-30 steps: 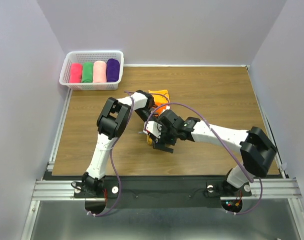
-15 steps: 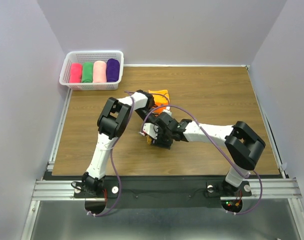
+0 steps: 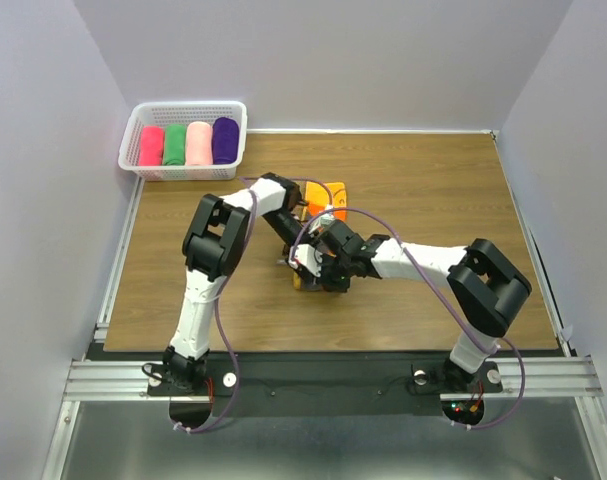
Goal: Roll the towels
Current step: Roll the towel
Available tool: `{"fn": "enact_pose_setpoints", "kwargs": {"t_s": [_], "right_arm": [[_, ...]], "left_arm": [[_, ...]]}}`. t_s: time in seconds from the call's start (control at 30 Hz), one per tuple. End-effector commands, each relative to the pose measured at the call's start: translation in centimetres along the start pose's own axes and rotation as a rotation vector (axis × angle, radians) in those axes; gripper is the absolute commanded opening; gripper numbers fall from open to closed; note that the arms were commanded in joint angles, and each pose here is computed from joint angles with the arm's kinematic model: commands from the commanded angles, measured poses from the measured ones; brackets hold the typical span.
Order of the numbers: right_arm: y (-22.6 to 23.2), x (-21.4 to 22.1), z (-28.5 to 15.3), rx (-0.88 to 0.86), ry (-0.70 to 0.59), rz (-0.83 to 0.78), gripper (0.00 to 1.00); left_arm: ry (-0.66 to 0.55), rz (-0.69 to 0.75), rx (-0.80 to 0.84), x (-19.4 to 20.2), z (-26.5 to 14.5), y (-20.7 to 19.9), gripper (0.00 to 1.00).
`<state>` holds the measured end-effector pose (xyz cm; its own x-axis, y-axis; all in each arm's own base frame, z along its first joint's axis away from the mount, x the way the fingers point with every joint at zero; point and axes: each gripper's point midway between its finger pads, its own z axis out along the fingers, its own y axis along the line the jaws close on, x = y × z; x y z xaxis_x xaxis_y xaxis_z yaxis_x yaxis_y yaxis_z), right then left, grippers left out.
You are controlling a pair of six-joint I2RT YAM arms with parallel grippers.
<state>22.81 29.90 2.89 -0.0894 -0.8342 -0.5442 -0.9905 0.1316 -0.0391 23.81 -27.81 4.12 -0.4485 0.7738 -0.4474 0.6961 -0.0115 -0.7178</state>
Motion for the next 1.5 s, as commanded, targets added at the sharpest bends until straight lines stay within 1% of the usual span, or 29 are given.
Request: {"fn": "enact_pose_setpoints", "kwargs": {"t_s": [0.0, 0.07, 0.1, 0.13, 0.2, 0.23, 0.27, 0.3, 0.37, 0.43, 0.47, 0.5, 0.53, 0.63, 0.67, 0.7, 0.73, 0.77, 0.8, 0.83, 0.87, 0.9, 0.93, 0.97, 1.03, 1.13, 1.2, 1.3, 1.47], "right_arm": [[2.2, -0.4, -0.9, -0.151, -0.029, 0.019, 0.01], [2.0, 0.0, -1.2, -0.181, -0.021, 0.055, 0.01], [2.0, -0.2, -1.2, -0.209, -0.033, 0.071, 0.01], [2.0, -0.3, -1.3, -0.223, -0.037, 0.084, 0.01], [1.6, 0.0, -1.7, -0.248, -0.038, 0.127, 0.01], [1.4, -0.9, -1.8, -0.277, -0.064, 0.139, 0.00], [1.1, -0.8, -2.0, -0.296, -0.066, 0.161, 0.01], [1.9, -0.5, -1.9, -0.362, -0.050, 0.194, 0.01], [1.5, -1.1, -2.3, -0.406, -0.050, 0.230, 0.01], [1.8, -1.6, -2.4, -0.472, -0.076, 0.265, 0.01], [1.6, -1.6, -2.5, -0.497, -0.075, 0.295, 0.01], [1.7, -1.8, -2.6, -0.532, -0.094, 0.316, 0.01], [1.5, -1.3, -2.6, -0.554, -0.085, 0.359, 0.02], [1.1, -1.4, -2.5, -0.610, -0.100, 0.383, 0.03], [1.5, -0.7, -2.8, -0.649, -0.073, 0.421, 0.03], [1.1, -0.5, -2.3, -0.670, -0.064, 0.438, 0.04], [1.2, -0.2, -2.5, -0.708, -0.065, 0.473, 0.04], [1.2, -0.1, -2.4, -0.724, -0.066, 0.488, 0.04], [1.0, -0.2, -2.1, -0.744, -0.074, 0.505, 0.05], [0.8, -0.1, -2.0, -0.750, -0.077, 0.512, 0.05], [0.5, -0.1, -2.1, -0.751, -0.081, 0.530, 0.05], [0.4, -0.1, -2.1, -0.756, -0.083, 0.539, 0.06], [0.1, -0.2, -1.9, -0.757, -0.085, 0.552, 0.06], [0.0, -0.2, -1.9, -0.759, -0.082, 0.564, 0.07], [0.0, -0.1, -1.6, -0.775, -0.078, 0.583, 0.07], [0.1, 0.0, -1.5, -0.797, -0.060, 0.599, 0.09], [0.0, 0.0, -1.5, -0.796, -0.052, 0.606, 0.10], [-0.1, 0.1, -1.2, -0.798, -0.038, 0.632, 0.12], [-0.5, -0.4, -1.1, -0.812, -0.038, 0.664, 0.12]], "left_arm": [[-0.038, 0.125, -0.211, -1.1, -6.1, 1.1, 0.57], [-0.076, 0.125, -0.250, -1.4, -8.1, 1.1, 0.58], [-0.120, 0.124, -0.294, -1.5, -10.4, 1.1, 0.59], [-0.153, 0.126, -0.306, -1.6, -11.4, 0.9, 0.59], [-0.235, 0.132, -0.354, -1.8, -14.2, 0.4, 0.60], [-0.309, 0.087, -0.359, -1.1, -15.8, 0.4, 0.61], [-0.343, 0.080, -0.366, -0.9, -16.5, 0.1, 0.62], [-0.387, 0.084, -0.395, -0.4, -17.5, -0.6, 0.63], [-0.422, 0.109, -0.465, 0.1, -18.0, -1.8, 0.63], [-0.420, 0.129, -0.557, 0.8, -18.3, -2.1, 0.64], [-0.447, 0.163, -0.629, 0.2, -19.2, -1.9, 0.64], [-0.455, 0.182, -0.675, 1.1, -18.8, -3.0, 0.65], [-0.451, 0.240, -0.751, 1.0, -19.4, -2.8, 0.66], [-0.398, 0.346, -0.907, 2.6, -18.5, -4.2, 0.67], [-0.370, 0.434, -0.935, 2.0, -17.6, -4.9, 0.67], [-0.337, 0.512, -0.975, 2.8, -16.4, -5.9, 0.67], [-0.298, 0.567, -1.056, 2.8, -16.5, -5.8, 0.69], [-0.267, 0.626, -1.086, 3.0, -15.8, -6.2, 0.71], [-0.201, 0.733, -1.116, 3.5, -13.7, -6.8, 0.76], [-0.182, 0.787, -1.143, 3.5, -13.1, -7.0, 0.78], [-0.180, 0.915, -1.145, 2.3, -11.8, -8.5, 0.80], [-0.153, 0.932, -1.174, 2.8, -12.0, -8.0, 0.81], [-0.099, 0.991, -1.158, 3.1, -10.1, -7.9, 0.84], [-0.106, 1.029, -1.169, 2.3, -9.7, -8.2, 0.83], [-0.069, 1.074, -1.131, 1.6, -7.5, -8.1, 0.83], [-0.078, 1.092, -1.102, -0.9, -5.5, -8.1, 0.83], [-0.037, 1.090, -1.075, -1.5, -4.0, -7.2, 0.83], [-0.032, 1.116, -1.066, -3.0, -2.8, -7.2, 0.81], [0.041, 1.126, -1.047, -3.1, -0.7, -5.4, 0.80]]}}
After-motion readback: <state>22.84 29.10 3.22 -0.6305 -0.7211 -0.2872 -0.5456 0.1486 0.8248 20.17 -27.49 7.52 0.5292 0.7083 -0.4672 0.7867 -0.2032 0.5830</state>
